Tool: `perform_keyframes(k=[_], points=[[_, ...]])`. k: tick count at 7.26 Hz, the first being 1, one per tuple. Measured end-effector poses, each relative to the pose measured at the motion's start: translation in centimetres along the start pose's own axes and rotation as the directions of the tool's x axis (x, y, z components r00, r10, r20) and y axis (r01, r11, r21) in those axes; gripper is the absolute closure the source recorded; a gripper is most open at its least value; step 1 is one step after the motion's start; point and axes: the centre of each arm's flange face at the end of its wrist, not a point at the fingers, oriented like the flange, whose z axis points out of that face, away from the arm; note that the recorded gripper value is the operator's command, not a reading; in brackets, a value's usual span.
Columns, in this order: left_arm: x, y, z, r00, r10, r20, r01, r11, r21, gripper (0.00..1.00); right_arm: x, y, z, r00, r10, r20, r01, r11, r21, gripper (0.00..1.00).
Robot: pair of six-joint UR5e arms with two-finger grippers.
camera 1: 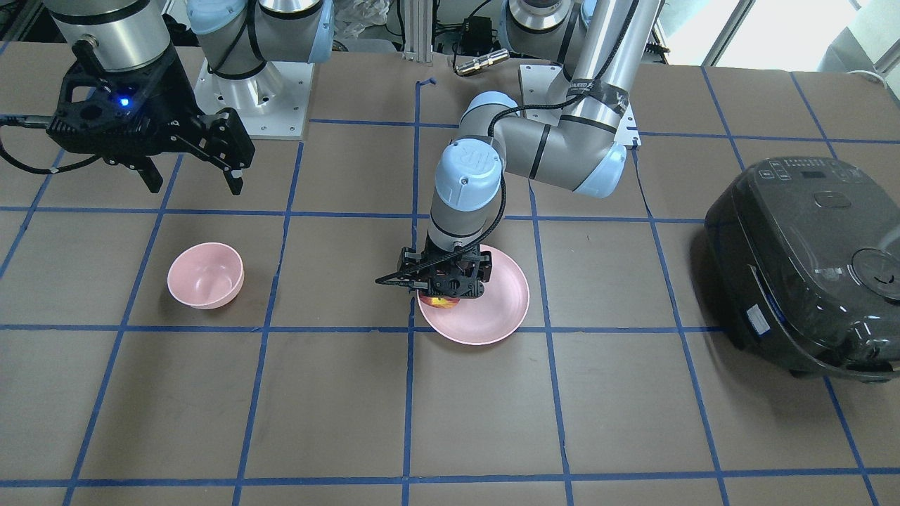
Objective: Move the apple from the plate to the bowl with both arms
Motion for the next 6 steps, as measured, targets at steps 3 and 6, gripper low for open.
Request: perform_keyframes(k=[3, 6], points=[[-0.1, -0.1, 0.5, 1.000, 0.007, 0.008, -0.007, 1.000, -0.006, 0.39, 0.1, 0.0, 0.4, 1.000, -0.002, -0.009, 0.002, 1.000, -0.006, 0.00], [-0.1, -0.2, 0.4, 1.000, 0.016, 0.009, -0.016, 1.000, 0.000, 0.94, 0.4, 0.5, 8.4, 1.000, -0.006, -0.010, 0.005, 0.998, -0.069, 0.00]])
